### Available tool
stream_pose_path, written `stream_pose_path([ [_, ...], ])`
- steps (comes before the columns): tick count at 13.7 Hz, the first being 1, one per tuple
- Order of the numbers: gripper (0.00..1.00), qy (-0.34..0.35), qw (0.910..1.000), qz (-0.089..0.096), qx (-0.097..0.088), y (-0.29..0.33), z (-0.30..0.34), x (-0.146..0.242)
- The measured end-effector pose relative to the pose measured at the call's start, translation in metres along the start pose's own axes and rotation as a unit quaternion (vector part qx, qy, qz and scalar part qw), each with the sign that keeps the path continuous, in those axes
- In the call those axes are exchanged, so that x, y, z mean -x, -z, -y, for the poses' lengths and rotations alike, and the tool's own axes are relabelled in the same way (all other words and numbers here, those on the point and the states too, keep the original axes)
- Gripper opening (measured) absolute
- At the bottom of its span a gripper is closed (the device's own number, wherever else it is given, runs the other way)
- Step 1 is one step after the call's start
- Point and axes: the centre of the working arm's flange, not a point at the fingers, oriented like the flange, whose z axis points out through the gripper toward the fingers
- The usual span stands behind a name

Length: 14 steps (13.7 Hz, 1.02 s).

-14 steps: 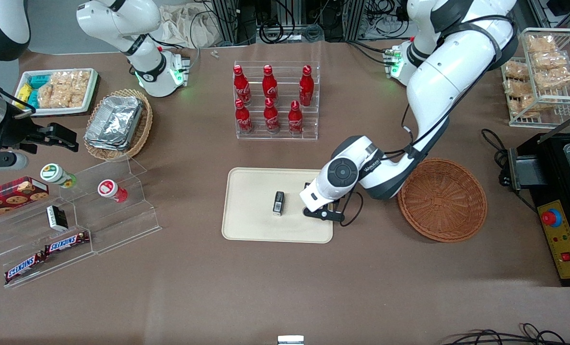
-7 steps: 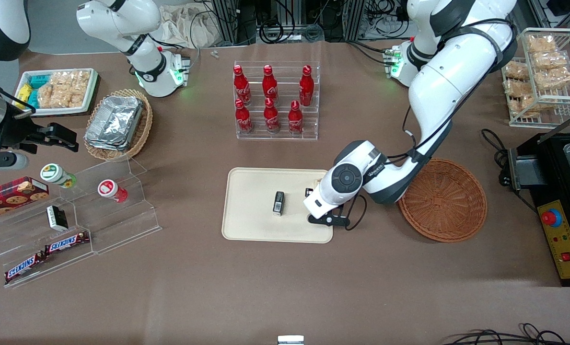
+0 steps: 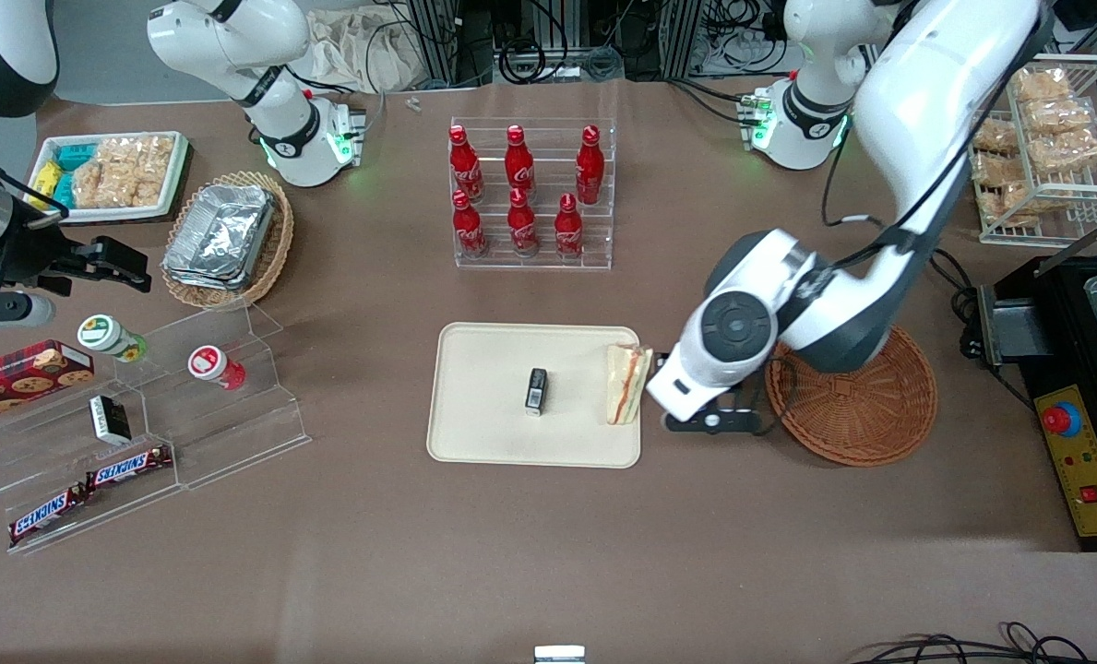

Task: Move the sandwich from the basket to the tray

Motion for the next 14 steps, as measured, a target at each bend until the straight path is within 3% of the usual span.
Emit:
stream_pose_path([
  [5, 1.0, 0.038, 0.999, 0.006, -0.023, 0.076, 0.109, 0.011],
  [7, 1.0, 0.058, 0.9976, 0.021, -0.032, 0.082, 0.14, 0.013],
  [11, 1.0, 0.08, 0.9959, 0.029, -0.031, 0.079, 0.168, 0.009],
  [14, 1.0, 0.076, 0.9963, 0.035, -0.019, 0.077, 0.207, 0.003],
])
